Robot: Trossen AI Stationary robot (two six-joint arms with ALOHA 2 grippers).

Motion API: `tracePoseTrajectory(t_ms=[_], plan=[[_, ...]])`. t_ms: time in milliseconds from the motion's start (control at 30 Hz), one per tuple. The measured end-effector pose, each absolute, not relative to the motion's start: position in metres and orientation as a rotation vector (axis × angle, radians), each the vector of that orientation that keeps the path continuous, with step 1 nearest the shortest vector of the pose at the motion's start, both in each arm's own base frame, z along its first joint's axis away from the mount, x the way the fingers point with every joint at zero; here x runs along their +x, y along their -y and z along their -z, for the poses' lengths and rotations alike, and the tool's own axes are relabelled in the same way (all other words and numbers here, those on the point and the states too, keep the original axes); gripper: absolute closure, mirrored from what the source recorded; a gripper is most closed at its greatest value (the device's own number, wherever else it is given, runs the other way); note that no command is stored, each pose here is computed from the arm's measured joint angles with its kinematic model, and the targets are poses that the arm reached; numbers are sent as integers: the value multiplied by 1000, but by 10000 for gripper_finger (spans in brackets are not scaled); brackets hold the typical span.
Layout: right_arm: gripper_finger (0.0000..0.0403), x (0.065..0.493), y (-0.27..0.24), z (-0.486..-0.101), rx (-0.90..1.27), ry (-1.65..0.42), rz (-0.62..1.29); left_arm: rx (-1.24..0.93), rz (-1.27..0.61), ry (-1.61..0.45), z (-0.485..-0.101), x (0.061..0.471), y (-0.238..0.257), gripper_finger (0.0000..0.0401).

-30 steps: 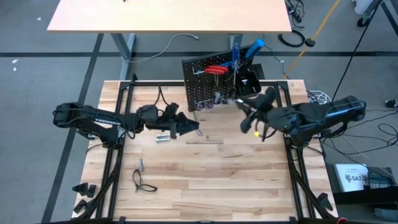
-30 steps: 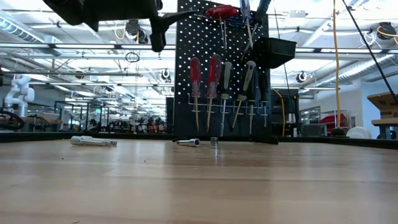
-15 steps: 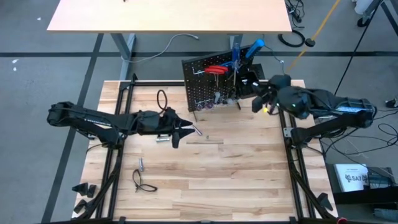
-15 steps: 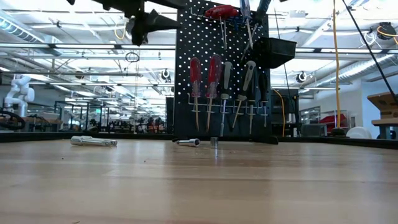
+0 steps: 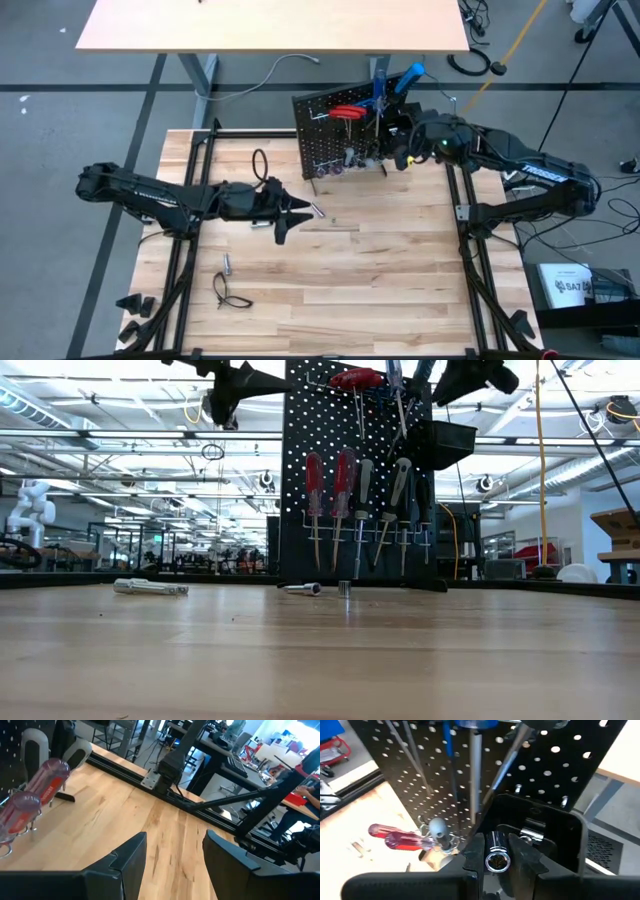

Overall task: Hang tools onto peg board
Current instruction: Put the silver socket into the black bin on the pegboard

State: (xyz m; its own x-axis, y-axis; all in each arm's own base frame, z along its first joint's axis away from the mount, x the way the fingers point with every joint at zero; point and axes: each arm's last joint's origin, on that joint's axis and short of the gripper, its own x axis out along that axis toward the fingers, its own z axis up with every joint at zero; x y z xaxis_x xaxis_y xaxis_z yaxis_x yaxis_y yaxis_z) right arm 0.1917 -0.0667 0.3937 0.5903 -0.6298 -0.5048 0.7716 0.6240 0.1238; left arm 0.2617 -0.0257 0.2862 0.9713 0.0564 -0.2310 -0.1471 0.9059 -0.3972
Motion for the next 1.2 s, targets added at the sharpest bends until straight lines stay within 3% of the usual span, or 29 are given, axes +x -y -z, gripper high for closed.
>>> tracePoseTrajectory(t_ms=[400,667,800,967,1200], plan=[[352,186,86,-393,361,-455,878,-420,-106,-239,-284,261,31,205],[232,186,87,-394,360,-440,893,-420,-108,-237,-284,261,31,205],[193,185,88,-394,358,-432,921,-420,-109,-237,-284,261,31,205],[174,185,88,-394,350,-437,916,-414,-117,-261,-282,260,31,205],[178,186,82,-394,377,-437,854,-325,-114,-359,-273,257,31,205]])
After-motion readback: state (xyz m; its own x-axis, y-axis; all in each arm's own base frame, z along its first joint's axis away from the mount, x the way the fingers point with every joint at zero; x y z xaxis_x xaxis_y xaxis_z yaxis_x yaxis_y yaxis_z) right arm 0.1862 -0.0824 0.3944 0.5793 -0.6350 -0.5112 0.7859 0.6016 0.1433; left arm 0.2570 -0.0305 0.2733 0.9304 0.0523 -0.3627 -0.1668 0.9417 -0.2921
